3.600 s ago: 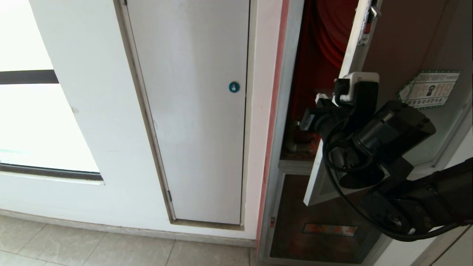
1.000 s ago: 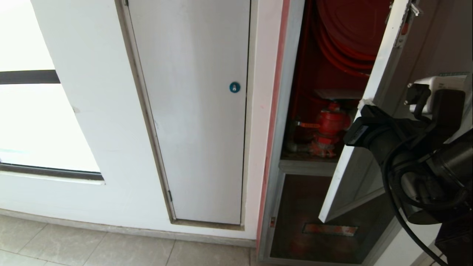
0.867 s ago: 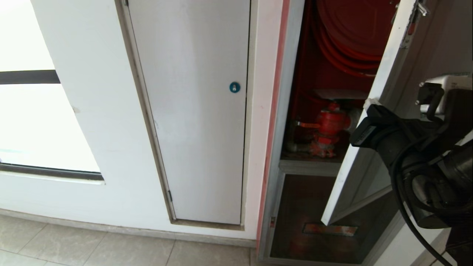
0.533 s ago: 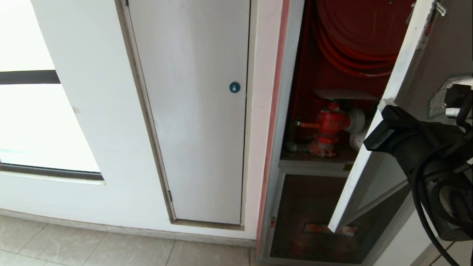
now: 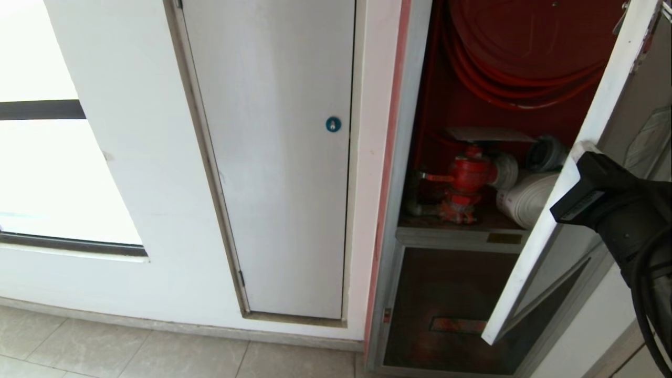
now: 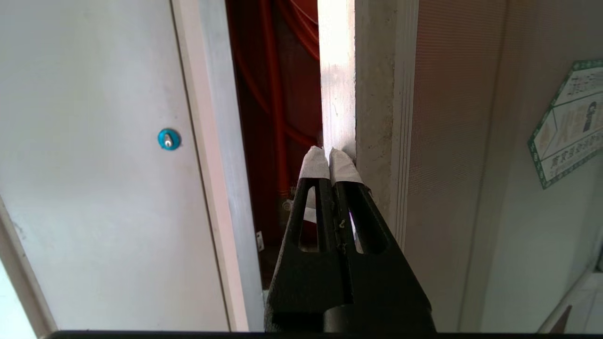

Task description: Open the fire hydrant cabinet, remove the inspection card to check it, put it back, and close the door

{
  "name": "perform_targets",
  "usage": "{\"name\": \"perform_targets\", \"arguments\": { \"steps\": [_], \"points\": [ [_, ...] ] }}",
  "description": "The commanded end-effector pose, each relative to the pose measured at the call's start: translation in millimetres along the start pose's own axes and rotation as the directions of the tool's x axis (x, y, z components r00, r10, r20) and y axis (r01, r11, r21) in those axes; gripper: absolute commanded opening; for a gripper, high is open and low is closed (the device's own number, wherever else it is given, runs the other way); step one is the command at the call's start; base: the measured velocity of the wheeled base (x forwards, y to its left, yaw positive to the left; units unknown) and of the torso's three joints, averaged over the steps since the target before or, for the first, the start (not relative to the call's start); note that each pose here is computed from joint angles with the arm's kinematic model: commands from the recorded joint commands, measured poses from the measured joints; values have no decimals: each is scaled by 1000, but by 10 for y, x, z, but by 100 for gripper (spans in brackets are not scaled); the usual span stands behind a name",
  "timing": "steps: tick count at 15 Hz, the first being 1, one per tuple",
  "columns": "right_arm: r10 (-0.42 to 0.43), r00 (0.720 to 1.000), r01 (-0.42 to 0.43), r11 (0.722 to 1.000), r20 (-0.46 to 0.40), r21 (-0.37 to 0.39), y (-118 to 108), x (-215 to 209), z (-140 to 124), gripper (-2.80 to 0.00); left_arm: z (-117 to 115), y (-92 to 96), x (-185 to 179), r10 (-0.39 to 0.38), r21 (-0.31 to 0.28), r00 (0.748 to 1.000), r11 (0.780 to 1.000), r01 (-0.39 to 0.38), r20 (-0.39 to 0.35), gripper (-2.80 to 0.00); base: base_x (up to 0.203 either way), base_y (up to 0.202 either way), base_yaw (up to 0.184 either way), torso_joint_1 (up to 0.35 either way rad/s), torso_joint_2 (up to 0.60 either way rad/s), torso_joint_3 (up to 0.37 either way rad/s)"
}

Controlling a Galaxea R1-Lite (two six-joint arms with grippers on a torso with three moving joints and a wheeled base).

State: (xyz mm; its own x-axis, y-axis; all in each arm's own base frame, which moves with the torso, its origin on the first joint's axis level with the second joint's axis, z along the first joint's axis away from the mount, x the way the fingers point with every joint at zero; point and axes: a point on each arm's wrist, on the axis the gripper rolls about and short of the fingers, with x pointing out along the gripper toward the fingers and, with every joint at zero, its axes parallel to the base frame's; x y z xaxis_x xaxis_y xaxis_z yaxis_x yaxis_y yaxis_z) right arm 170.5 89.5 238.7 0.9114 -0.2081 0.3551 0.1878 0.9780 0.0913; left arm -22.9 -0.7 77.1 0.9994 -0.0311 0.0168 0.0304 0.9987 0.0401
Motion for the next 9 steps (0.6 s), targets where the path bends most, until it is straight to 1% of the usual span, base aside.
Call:
{"name": "perform_targets", "arguments": {
  "steps": [1,4,5,9],
  "points": [
    [-11,1000,11,1000,8,8,-43,-39,31,-280,-17,-1,4,-1,0,1000,1000,1,-4,-280,0,0,0,0,0,0],
    [-30,1000,30,1000,8,10,-69,-57,50,-280,-17,-1,4,-1,0,1000,1000,1,-5,-280,0,0,0,0,0,0],
    [-40,999,40,999,14,-2,-90,-73,78,-280,-17,-1,4,-1,0,1000,1000,1,-5,-280,0,0,0,0,0,0],
    [-47,998,47,999,28,-12,-160,-134,138,-280,-17,-1,4,0,0,1000,1000,0,-5,-280,0,0,0,0,0,0]
  ]
}}
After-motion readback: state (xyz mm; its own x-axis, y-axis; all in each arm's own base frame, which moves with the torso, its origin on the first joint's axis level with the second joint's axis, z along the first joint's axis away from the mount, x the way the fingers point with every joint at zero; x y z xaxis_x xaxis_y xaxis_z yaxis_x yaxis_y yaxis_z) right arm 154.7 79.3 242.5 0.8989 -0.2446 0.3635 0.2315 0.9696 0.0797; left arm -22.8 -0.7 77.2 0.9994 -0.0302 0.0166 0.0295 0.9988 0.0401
